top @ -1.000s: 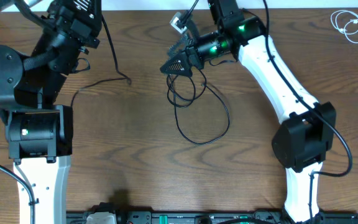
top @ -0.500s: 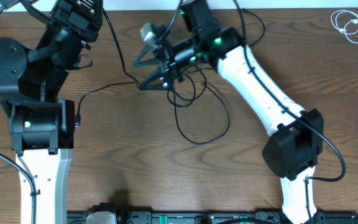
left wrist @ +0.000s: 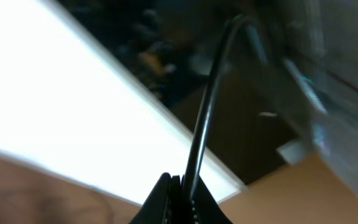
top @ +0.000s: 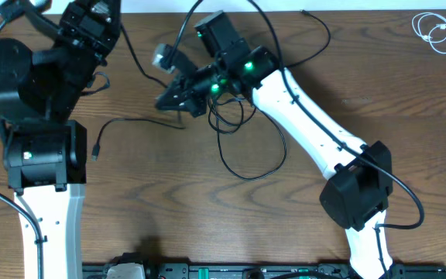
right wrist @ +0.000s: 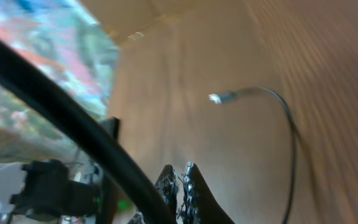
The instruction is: Untangle cables
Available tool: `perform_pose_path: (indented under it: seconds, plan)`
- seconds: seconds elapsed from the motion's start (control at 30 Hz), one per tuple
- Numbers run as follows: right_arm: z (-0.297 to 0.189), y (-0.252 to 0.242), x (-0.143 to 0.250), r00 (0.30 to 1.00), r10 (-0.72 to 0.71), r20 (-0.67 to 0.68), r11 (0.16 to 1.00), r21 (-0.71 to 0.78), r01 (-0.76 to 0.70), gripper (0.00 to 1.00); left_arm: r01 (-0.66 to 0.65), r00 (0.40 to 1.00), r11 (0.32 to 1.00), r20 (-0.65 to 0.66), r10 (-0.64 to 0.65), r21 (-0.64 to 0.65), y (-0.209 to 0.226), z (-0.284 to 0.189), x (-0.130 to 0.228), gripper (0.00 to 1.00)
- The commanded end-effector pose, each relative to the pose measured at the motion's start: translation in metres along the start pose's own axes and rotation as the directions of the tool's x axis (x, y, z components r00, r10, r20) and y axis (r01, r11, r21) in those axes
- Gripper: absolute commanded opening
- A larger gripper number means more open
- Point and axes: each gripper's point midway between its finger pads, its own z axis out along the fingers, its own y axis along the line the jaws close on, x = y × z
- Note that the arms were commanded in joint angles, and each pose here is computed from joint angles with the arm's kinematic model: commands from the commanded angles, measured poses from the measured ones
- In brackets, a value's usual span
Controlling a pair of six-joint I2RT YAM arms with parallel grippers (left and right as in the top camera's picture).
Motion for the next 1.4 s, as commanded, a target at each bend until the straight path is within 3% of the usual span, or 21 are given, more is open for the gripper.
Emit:
perform_pose_path:
  seconds: [0.0, 0.17, 0.27, 0.4, 0.47, 0.57, 0.7, 0.87, 1.0, 1.17, 1.27, 1.37]
  plan:
    - [-0.050, -0.033, -0.001, 0.993, 0.118, 0.003, 0.965, 0.235, -0.116, 0.01, -0.017, 0.999, 0.974, 0.040, 0.027, -0.225, 0.056, -0.006, -0.014, 0.08]
    - [-0.110, -0.027, -0.023, 0.994, 0.081, 0.072, 0.935, 0.340, -0.101, 0.01, -0.064, 0.996, 0.907, -0.086, 0.030, -0.416, 0.120, -0.005, 0.013, 0.07]
    - [-0.150, -0.009, -0.046, 0.990, 0.011, 0.144, 0.932, 0.357, -0.062, 0.01, -0.046, 0.988, 0.868, -0.151, -0.033, -0.494, 0.152, -0.004, 0.032, 0.08]
    - [-0.202, 0.010, -0.070, 0.969, -0.052, 0.240, 0.915, 0.400, -0.050, 0.01, -0.022, 0.974, 0.828, -0.198, -0.108, -0.561, 0.181, -0.003, 0.050, 0.39]
    - [-0.231, 0.014, -0.078, 0.956, -0.080, 0.282, 0.895, 0.444, -0.056, 0.01, -0.019, 0.968, 0.816, -0.216, -0.130, -0.578, 0.191, -0.002, 0.057, 0.48]
    - [-0.289, 0.015, -0.086, 0.926, -0.118, 0.358, 0.842, 0.531, -0.098, 0.01, -0.045, 0.958, 0.820, -0.256, -0.126, -0.571, 0.198, 0.002, 0.063, 0.52]
    - [-0.377, 0.019, -0.090, 0.858, -0.158, 0.489, 0.759, 0.616, -0.212, 0.01, -0.079, 0.953, 0.819, -0.285, -0.105, -0.568, 0.203, 0.003, 0.066, 0.54]
    - [-0.475, 0.045, -0.091, 0.745, -0.227, 0.628, 0.718, 0.624, -0.307, 0.01, -0.117, 0.948, 0.822, -0.308, -0.074, -0.558, 0.204, 0.003, 0.066, 0.54]
    - [-0.531, 0.053, -0.079, 0.667, -0.238, 0.706, 0.687, 0.607, -0.398, 0.01, -0.117, 0.948, 0.821, -0.309, -0.076, -0.559, 0.205, 0.003, 0.067, 0.54]
    - [-0.577, 0.050, -0.054, 0.631, -0.263, 0.730, 0.604, 0.635, -0.482, 0.01, -0.121, 0.948, 0.818, -0.310, -0.073, -0.562, 0.206, 0.002, 0.067, 0.54]
    - [-0.605, 0.040, -0.033, 0.609, -0.276, 0.744, 0.516, 0.649, -0.559, 0.01, -0.119, 0.947, 0.816, -0.313, -0.078, -0.565, 0.207, 0.001, 0.068, 0.54]
    - [-0.641, 0.020, 0.002, 0.588, -0.293, 0.754, 0.354, 0.657, -0.666, 0.01, -0.117, 0.944, 0.811, -0.318, -0.089, -0.573, 0.209, -0.001, 0.071, 0.54]
